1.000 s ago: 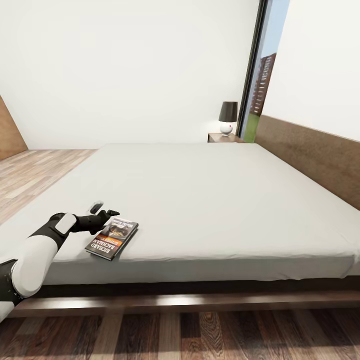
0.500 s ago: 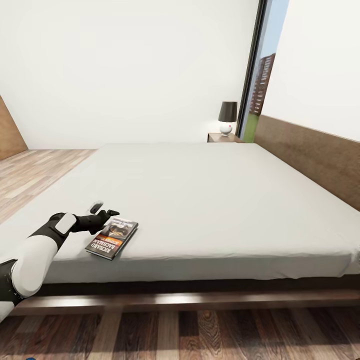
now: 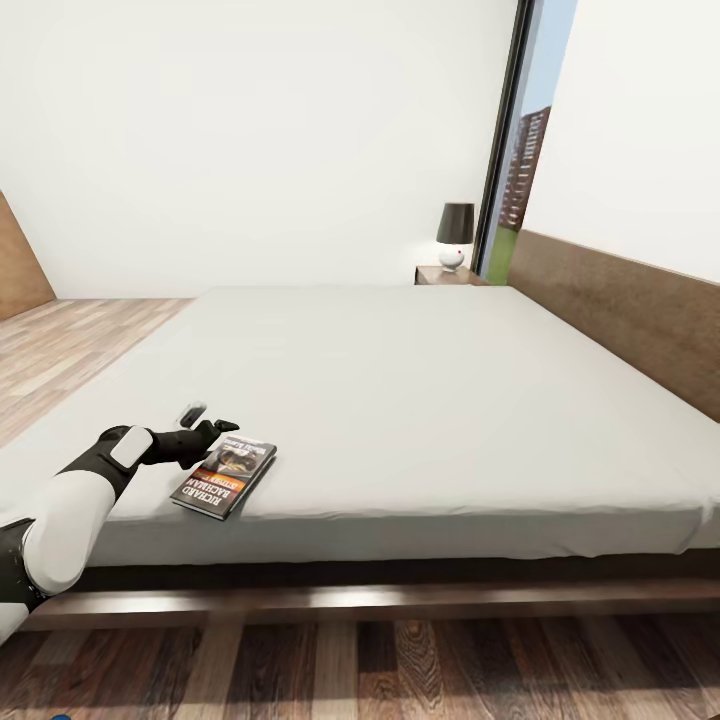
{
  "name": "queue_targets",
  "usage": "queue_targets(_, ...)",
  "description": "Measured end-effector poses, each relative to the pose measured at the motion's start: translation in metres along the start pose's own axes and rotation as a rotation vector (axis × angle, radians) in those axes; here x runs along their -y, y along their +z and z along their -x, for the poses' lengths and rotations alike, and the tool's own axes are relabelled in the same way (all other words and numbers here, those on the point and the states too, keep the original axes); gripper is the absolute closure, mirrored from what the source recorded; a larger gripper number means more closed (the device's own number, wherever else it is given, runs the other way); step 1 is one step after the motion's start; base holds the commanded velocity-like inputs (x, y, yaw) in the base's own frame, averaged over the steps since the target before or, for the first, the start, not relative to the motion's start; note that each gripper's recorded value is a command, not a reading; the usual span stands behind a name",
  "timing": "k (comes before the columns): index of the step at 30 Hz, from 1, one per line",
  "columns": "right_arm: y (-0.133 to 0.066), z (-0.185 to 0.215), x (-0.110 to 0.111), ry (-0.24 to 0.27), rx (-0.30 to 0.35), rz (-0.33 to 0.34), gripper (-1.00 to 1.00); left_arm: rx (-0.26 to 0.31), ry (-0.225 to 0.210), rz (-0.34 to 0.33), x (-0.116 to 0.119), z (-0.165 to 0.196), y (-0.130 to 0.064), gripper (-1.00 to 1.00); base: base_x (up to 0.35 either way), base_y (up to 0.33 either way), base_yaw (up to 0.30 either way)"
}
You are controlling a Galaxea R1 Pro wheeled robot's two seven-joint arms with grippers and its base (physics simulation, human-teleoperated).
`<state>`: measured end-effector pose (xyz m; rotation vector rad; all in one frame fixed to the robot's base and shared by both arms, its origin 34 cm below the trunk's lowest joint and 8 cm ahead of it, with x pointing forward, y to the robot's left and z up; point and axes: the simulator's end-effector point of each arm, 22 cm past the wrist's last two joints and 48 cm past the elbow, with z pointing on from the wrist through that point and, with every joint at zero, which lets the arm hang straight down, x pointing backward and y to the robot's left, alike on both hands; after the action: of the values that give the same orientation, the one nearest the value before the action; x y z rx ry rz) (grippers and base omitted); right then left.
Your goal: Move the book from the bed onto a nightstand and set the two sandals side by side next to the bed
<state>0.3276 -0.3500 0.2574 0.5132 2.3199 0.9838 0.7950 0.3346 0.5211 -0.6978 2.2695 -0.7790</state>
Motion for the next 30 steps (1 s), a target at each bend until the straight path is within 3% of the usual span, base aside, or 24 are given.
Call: queue_targets(30,0.0,0.0,0.0,0.0,0.0,0.0,-1.0,-0.002,-0.002,0.003,-0.0018,-0.0006,-0.0001,-1.0,0.0,0.0,0.0)
